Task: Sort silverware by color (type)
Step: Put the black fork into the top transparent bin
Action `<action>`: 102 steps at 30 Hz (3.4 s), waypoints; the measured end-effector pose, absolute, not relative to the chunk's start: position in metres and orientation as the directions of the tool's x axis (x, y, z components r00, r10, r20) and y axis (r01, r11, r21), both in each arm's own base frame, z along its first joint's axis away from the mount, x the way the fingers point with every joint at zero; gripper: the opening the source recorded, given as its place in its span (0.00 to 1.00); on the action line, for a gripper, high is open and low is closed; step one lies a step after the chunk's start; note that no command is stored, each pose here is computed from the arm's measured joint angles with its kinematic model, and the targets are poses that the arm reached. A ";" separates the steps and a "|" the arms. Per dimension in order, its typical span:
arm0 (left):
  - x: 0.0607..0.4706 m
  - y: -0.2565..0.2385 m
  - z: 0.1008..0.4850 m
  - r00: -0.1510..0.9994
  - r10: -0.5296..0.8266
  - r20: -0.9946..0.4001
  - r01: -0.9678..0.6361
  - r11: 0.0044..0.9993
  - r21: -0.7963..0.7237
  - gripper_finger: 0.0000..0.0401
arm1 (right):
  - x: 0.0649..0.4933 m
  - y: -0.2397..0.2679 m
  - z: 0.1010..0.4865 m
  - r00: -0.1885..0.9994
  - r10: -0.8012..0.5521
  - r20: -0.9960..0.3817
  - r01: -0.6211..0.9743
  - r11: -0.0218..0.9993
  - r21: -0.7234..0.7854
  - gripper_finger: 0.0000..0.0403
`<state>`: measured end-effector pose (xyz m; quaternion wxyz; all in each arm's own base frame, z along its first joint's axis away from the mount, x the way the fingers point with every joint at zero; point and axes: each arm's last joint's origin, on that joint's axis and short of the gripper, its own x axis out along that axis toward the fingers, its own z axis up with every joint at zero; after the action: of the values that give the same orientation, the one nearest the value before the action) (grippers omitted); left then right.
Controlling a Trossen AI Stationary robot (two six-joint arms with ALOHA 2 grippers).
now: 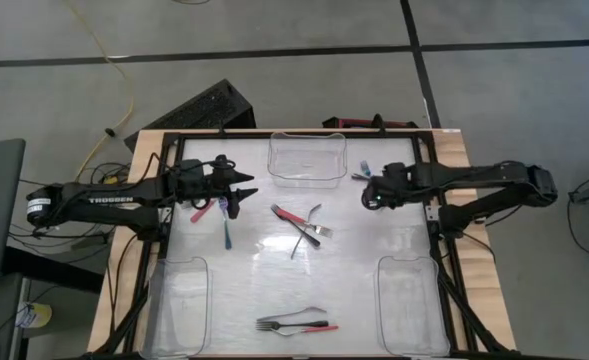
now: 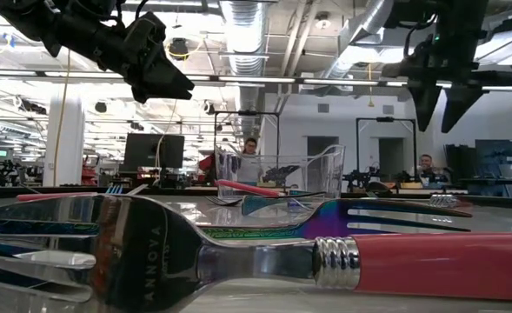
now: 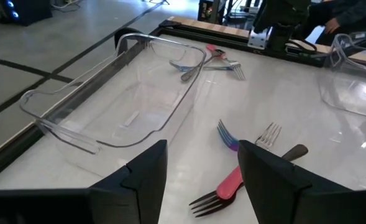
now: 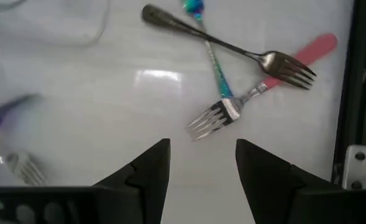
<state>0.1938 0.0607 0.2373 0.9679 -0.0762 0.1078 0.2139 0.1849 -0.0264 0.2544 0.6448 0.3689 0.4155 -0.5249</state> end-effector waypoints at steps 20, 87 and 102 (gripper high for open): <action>0.194 0.061 0.237 0.885 0.398 -0.241 -0.430 0.897 -0.099 0.45 | 0.203 -0.025 0.258 0.310 -0.220 -0.925 0.513 0.858 -0.032 0.51; 0.193 0.061 0.234 0.873 0.407 -0.271 -0.445 0.890 -0.098 0.45 | 0.198 -0.161 0.159 -0.304 -0.133 -0.943 0.484 0.831 -0.273 0.64; 0.192 0.061 0.233 0.869 0.405 -0.285 -0.447 0.889 -0.096 0.45 | 0.201 -0.150 0.148 -0.326 -0.246 -0.913 0.424 0.825 -0.373 0.64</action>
<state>0.1924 0.0607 0.2329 0.9633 -0.0798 0.1295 0.2211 0.2007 -0.1497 0.1480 0.5776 0.0585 0.7609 -0.2896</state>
